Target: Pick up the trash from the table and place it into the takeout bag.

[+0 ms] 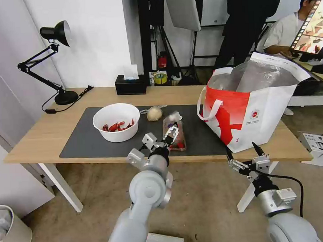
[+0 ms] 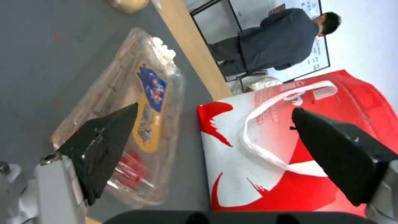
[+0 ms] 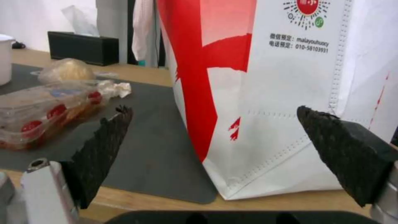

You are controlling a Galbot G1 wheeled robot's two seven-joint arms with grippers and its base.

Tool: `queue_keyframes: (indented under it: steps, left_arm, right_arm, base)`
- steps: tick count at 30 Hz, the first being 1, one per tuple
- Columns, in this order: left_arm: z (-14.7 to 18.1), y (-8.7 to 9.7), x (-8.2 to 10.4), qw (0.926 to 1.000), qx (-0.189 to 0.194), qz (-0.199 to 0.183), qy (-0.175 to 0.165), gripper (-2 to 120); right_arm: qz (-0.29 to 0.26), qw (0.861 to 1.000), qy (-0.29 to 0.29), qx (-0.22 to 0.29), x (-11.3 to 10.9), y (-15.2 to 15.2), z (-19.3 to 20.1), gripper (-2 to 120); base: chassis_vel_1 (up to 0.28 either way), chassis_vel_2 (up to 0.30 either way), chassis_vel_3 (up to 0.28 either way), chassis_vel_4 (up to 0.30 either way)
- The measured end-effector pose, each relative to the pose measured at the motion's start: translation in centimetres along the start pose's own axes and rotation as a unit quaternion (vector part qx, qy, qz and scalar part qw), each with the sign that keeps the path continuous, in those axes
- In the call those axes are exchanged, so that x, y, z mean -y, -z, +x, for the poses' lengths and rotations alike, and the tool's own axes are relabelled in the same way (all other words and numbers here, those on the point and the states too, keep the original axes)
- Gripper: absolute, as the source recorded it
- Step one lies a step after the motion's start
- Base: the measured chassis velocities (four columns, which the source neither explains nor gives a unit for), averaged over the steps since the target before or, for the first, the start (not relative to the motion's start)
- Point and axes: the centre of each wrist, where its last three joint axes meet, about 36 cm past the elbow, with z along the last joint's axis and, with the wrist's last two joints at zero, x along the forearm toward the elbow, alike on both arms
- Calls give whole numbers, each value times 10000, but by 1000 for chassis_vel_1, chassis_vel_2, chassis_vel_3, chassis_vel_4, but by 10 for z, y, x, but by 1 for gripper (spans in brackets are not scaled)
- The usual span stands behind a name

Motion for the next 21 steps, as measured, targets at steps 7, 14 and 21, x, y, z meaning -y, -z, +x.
queue_keyframes:
  steps: [7, 14, 21]
  left_arm:
    - [-7, 9, -19, 9926, 303, -1172, 26, 100]
    - [-18, 29, -70, 9100, 642, -4017, -807, 81]
    - [-23, 69, -100, 8156, 88, -5500, -1792, 56]
  right_arm:
    - [10, 10000, 20, 22, 0, 2, 0, 100]
    - [-600, 9981, 158, -43, -4, 13, -5, 100]
    - [-2011, 9781, 318, -438, -3, 32, -18, 100]
  base:
    - [0, 0, 0, 0]
    - [0, 0, 0, 0]
    - [0, 0, 0, 0]
